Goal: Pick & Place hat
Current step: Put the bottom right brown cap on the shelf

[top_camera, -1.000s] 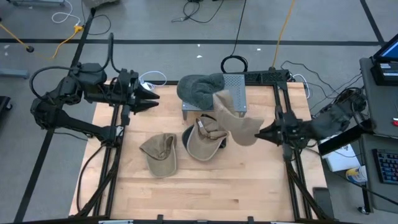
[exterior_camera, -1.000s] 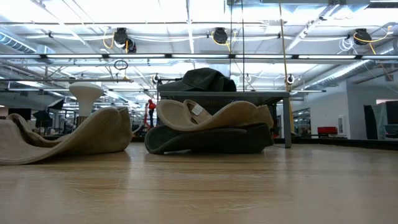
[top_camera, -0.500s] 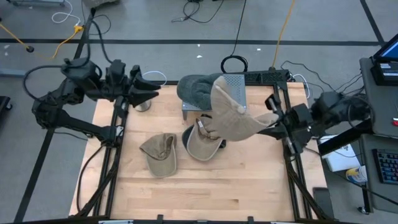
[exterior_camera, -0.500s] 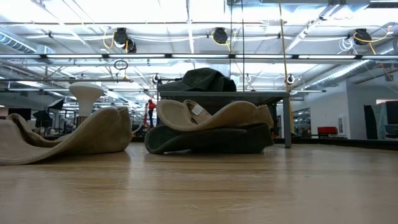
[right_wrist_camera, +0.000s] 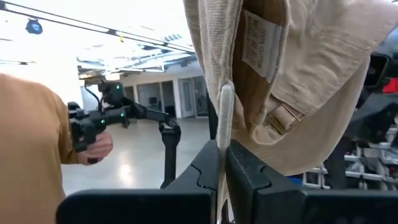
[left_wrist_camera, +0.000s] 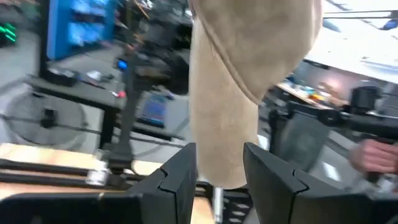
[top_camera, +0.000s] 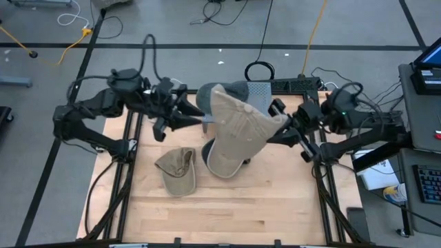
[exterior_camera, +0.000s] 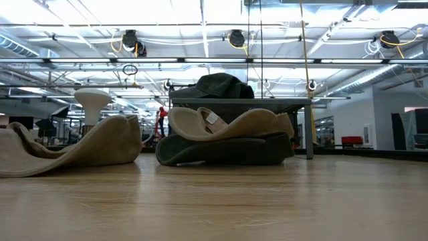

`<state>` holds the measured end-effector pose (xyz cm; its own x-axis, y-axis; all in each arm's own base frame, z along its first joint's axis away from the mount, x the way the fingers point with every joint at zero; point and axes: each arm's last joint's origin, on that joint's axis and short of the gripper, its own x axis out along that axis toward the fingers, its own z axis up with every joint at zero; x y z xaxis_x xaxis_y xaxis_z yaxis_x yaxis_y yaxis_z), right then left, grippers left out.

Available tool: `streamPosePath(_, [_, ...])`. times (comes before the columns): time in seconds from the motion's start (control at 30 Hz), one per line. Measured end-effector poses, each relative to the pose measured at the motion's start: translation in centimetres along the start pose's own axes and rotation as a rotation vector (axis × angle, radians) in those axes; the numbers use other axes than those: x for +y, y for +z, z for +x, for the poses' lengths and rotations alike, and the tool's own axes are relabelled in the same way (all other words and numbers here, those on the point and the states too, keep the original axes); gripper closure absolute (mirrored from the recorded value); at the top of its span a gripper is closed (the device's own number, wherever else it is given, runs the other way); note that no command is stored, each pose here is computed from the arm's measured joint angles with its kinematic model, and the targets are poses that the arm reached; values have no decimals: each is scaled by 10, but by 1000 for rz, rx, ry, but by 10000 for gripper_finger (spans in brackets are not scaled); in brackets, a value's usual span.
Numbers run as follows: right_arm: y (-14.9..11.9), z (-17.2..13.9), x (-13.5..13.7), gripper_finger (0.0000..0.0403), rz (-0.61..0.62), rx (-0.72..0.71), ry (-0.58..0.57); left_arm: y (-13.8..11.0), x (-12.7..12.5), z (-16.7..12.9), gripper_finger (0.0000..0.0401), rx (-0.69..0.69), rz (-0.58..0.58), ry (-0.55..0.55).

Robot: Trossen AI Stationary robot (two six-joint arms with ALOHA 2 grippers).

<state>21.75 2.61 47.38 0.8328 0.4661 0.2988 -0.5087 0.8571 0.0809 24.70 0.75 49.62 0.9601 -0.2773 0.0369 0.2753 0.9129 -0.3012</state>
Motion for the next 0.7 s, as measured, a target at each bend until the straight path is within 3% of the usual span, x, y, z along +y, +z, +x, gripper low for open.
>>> streamPosePath(0.27, [-2, 6, -18, 399, 54, -14, 60, -5, 8, 19, 265, 3, -11, -46])
streamPosePath(0.57, [-2, 6, -19, 399, 56, -22, 68, -3, 10, 17, 265, -34, 25, 50])
streamPosePath(0.7, [-4, 7, -21, 399, 56, -12, 60, -4, 8, 19, 265, -16, 5, -26])
